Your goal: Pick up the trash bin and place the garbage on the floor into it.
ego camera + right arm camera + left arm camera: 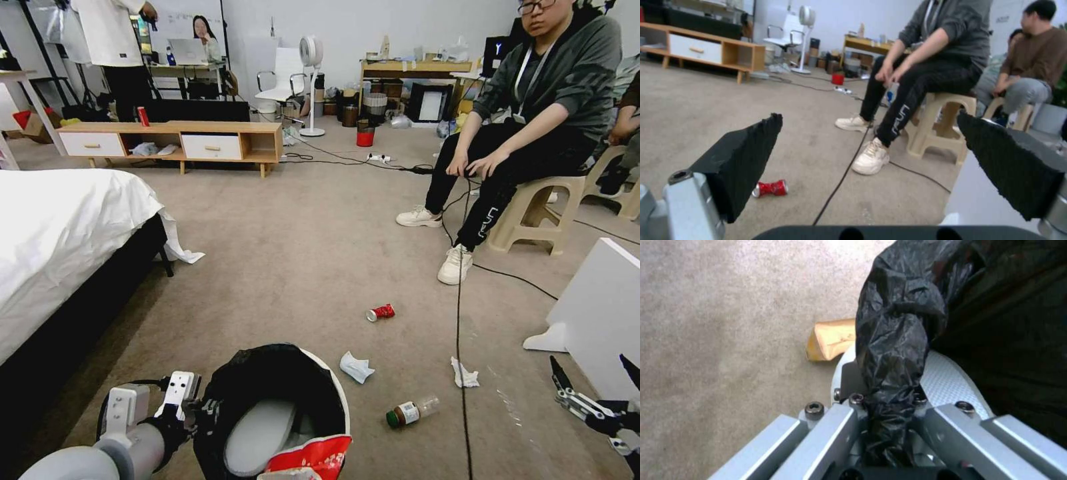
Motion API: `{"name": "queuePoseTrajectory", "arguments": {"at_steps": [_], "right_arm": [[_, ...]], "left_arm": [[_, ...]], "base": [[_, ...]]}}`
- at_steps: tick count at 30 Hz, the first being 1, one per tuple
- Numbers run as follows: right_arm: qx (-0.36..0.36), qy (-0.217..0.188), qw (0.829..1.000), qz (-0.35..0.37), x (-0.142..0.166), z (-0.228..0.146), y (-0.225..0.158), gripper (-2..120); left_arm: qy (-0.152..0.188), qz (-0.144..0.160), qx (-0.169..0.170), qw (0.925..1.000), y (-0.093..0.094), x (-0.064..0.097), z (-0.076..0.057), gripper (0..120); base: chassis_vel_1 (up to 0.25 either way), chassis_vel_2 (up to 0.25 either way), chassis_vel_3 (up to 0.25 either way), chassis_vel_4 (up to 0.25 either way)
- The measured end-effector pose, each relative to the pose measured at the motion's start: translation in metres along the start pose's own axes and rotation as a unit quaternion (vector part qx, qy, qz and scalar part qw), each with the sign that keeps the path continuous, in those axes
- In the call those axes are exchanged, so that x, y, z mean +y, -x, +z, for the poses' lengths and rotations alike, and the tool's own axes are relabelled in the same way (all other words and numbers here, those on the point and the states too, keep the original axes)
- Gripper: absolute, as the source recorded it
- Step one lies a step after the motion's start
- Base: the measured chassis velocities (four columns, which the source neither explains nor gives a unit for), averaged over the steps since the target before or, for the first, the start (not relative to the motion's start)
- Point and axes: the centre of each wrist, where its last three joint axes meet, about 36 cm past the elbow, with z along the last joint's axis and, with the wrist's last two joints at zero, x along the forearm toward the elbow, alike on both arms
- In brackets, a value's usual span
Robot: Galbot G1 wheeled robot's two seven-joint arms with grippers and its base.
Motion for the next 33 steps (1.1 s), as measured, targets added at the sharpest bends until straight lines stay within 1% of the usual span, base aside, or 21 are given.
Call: {"name": "queuePoseTrajectory", "arguments": {"at_steps": [3, 6, 8, 12, 13, 15, 16, 17, 18, 20, 23, 24, 27, 29, 30, 33], "right_arm": [[-0.001, -0.012, 1.0, -0.006, -0.001, 0.005, -0.001, 100], [0.0, -0.014, 1.0, -0.007, 0.0, 0.005, -0.001, 100], [0.0, -0.032, 0.999, -0.015, 0.001, 0.005, -0.001, 100], [-0.003, -0.041, 0.999, -0.015, -0.001, 0.003, 0.0, 100], [-0.007, -0.043, 0.999, -0.013, -0.003, 0.001, 0.002, 100], [-0.014, -0.045, 0.999, -0.012, -0.003, -0.001, 0.004, 100], [-0.014, -0.045, 0.999, -0.012, -0.003, -0.001, 0.004, 100], [-0.019, -0.045, 0.999, -0.011, -0.003, -0.002, 0.007, 100], [-0.025, -0.042, 0.999, -0.012, -0.001, -0.002, 0.01, 100], [-0.029, -0.041, 0.999, -0.013, 0.001, -0.002, 0.012, 100], [-0.033, -0.04, 0.999, -0.015, 0.005, -0.001, 0.016, 100], [-0.033, -0.04, 0.999, -0.015, 0.005, -0.001, 0.016, 100], [-0.033, -0.029, 0.999, -0.018, 0.016, 0.001, 0.013, 100], [-0.032, -0.028, 0.999, -0.019, 0.017, 0.001, 0.013, 100], [-0.029, -0.031, 0.999, -0.017, 0.021, 0.001, 0.011, 100], [-0.023, -0.036, 0.999, -0.011, 0.024, 0.003, 0.008, 100]], "left_arm": [[-0.006, -0.001, 0.0, 1.0, -0.001, 0.001, 0.001, 1], [-0.007, 0.0, 0.001, 1.0, -0.001, 0.001, 0.002, 1], [-0.014, 0.008, -0.001, 0.9999, -0.003, -0.001, 0.001, 1], [-0.026, 0.019, -0.006, 0.9995, -0.004, -0.002, -0.001, 1], [-0.04, 0.027, -0.013, 0.9988, -0.003, -0.002, -0.001, 1], [-0.061, 0.031, -0.02, 0.9974, -0.001, -0.001, 0.003, 1], [-0.061, 0.031, -0.02, 0.9974, -0.001, -0.001, 0.003, 1], [-0.072, 0.032, -0.023, 0.9966, 0.0, 0.0, 0.007, 1], [-0.083, 0.03, -0.029, 0.9957, 0.002, 0.0, 0.011, 1], [-0.089, 0.027, -0.036, 0.9951, 0.003, -0.001, 0.013, 1], [-0.09, 0.016, -0.055, 0.9943, 0.004, -0.002, 0.016, 1], [-0.09, 0.016, -0.055, 0.9943, 0.004, -0.002, 0.016, 1], [-0.085, 0.002, -0.077, 0.9934, 0.003, 0.0, 0.016, 1], [-0.085, 0.0, -0.08, 0.9932, 0.002, 0.001, 0.016, 1], [-0.088, -0.005, -0.087, 0.9923, 0.002, 0.002, 0.015, 1], [-0.095, -0.006, -0.091, 0.9913, 0.002, 0.003, 0.015, 1]], "base": [[0.0, 0.0, 0.0, 0.0], [0.0, 0.0, 0.0, 0.0], [0.0, 0.0, 0.0, 0.0], [0.0, 0.0, 0.0, 0.0], [0.0, 0.0, 0.0, 0.0], [0.0, 0.0, 0.0, 0.0], [0.0, 0.0, 0.0, 0.0], [0.0, 0.0, 0.0, 0.0], [0.0, 0.0, 0.0, 0.0], [0.0, 0.0, 0.0, 0.0], [0.0, 0.0, 0.0, 0.0], [0.0, 0.0, 0.0, 0.0], [0.0, 0.0, 0.0, 0.0], [0.0, 0.0, 0.0, 0.0], [0.0, 0.0, 0.0, 0.0], [0.0, 0.0, 0.0, 0.0]]}}
